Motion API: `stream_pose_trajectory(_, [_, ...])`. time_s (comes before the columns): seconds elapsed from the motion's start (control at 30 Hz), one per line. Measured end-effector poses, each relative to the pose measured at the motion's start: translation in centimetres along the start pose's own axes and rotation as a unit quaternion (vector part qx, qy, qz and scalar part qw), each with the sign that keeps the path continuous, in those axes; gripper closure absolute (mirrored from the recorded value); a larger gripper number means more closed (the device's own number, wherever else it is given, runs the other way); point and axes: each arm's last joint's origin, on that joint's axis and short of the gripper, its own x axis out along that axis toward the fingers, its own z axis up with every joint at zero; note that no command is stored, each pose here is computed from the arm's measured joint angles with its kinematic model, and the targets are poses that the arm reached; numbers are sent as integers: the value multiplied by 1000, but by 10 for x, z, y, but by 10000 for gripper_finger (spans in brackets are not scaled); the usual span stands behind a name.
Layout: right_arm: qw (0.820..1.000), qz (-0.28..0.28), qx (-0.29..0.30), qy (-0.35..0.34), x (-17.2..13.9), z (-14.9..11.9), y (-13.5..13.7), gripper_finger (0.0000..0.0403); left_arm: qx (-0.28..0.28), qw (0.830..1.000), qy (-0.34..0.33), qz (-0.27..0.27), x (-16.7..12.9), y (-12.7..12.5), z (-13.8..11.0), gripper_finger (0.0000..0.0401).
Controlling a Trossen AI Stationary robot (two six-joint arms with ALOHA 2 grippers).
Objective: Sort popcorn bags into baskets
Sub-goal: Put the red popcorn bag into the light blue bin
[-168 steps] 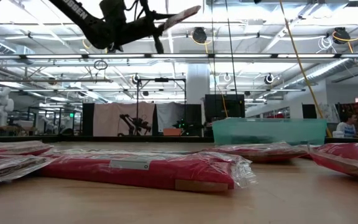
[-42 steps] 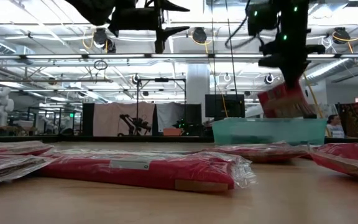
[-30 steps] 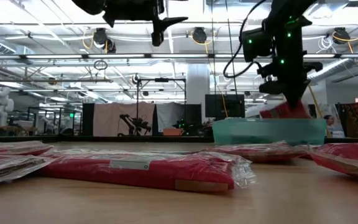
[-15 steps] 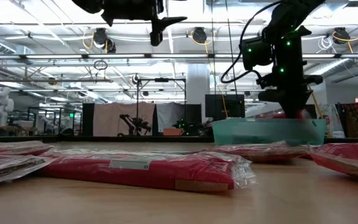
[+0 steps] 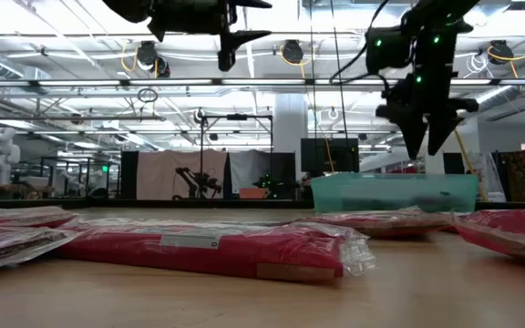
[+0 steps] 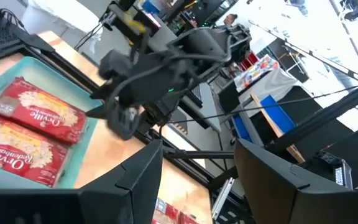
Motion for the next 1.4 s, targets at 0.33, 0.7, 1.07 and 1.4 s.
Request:
stream_pose_trajectory(0.33, [987, 94, 123, -40, -34, -5, -23, 201, -26, 999, 26, 15, -4, 8, -2, 199])
stream_pose_trajectory(0.7, [971, 161, 161, -69, -38, 8, -27, 218, -17, 999, 42, 22, -1, 6, -9, 199])
stream_pose_trajectory(1.07, [978, 168, 93, 87, 45, 47, -15, 320, -15, 998, 42, 44, 0, 8, -12, 199])
stream_pose_trajectory(1.4, [981, 135, 44, 130, 89, 56, -22, 378, -32, 995, 72, 66, 1, 11, -20, 199])
